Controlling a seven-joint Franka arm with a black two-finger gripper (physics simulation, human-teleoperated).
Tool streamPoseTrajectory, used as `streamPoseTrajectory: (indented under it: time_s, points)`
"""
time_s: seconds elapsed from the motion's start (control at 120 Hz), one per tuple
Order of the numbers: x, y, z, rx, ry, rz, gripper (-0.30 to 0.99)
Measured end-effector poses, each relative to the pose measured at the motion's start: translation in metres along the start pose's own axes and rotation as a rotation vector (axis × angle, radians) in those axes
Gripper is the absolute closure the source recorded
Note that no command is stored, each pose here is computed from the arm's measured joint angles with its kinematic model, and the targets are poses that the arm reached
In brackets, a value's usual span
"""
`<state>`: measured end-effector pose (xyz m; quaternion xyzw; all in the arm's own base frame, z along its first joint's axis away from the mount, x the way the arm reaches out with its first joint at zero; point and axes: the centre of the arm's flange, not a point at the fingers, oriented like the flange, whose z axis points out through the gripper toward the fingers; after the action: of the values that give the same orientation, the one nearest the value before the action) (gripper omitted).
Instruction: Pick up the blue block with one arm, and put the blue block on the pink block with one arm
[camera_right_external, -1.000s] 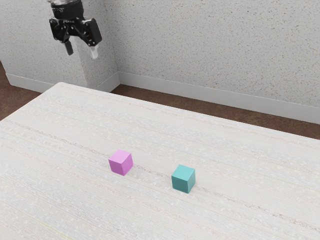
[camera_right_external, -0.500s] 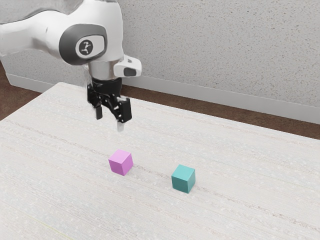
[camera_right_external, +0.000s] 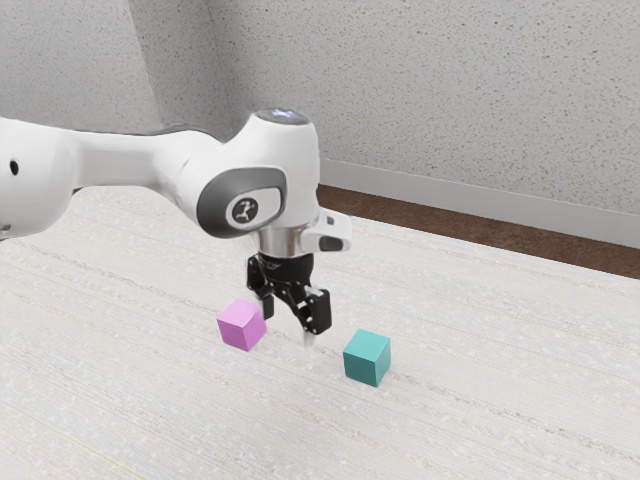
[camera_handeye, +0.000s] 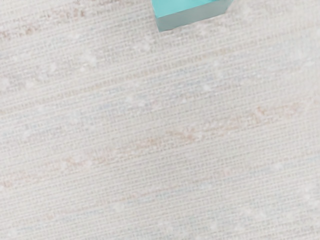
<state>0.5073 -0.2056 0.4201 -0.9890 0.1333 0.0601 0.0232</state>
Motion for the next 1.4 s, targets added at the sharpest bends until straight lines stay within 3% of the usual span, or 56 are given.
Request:
streamPoseTrajectory:
  time_s: [0.242, 0.533, 0.933, 1.4]
  points:
    - [0.009, 0.052, 0.036, -0.073, -0.021, 0.034, 0.00]
    - [0.061, 0.051, 0.069, -0.144, -0.007, -0.002, 0.00]
    - [0.113, 0.014, 0.093, -0.153, 0.002, -0.094, 0.00]
    - [0.141, 0.002, 0.107, -0.134, -0.004, -0.122, 0.00]
